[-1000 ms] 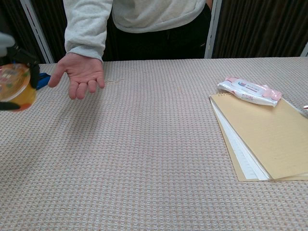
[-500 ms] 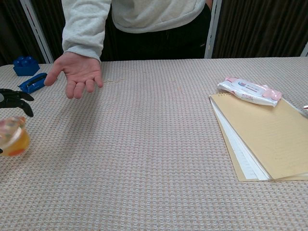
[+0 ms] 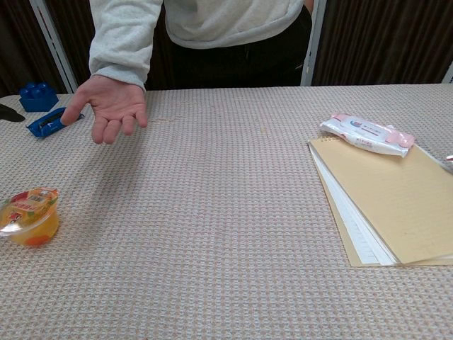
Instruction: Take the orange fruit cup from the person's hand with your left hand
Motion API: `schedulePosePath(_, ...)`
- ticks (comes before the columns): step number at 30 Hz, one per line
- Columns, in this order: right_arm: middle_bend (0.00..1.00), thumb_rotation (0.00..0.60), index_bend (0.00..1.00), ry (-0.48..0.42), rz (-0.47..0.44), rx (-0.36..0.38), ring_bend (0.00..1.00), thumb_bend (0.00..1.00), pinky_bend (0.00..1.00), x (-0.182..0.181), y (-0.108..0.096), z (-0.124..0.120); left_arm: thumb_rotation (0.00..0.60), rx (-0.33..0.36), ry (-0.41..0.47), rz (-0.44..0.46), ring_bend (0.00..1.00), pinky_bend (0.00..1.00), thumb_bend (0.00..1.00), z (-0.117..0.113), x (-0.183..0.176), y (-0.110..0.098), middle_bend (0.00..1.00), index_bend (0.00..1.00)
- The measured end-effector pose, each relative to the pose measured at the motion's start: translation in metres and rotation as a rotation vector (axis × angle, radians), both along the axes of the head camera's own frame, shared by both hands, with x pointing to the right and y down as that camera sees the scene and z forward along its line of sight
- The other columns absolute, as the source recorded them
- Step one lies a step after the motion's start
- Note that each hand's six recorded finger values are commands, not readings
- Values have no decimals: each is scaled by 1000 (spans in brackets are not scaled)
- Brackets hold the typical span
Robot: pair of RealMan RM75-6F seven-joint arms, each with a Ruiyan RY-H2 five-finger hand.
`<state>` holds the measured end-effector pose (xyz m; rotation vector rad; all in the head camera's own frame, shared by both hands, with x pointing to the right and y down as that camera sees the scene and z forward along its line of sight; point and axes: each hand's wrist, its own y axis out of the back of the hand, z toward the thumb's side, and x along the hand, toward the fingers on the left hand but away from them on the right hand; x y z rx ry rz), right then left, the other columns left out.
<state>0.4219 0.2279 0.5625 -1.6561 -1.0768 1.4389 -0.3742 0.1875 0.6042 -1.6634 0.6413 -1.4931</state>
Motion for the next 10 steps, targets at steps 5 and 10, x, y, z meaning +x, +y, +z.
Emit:
schedulePosePath(5,0,600,0,7,-9,4,0,116,0,-2,0,1,600,115,-12,-59,0,0,64,-25,-31,7,0,0)
schedulePosePath(10,0,600,0,11,-10,4,0,117,0,-3,-2,3,600,196,-24,-115,0,0,57,-40,-61,18,0,0)
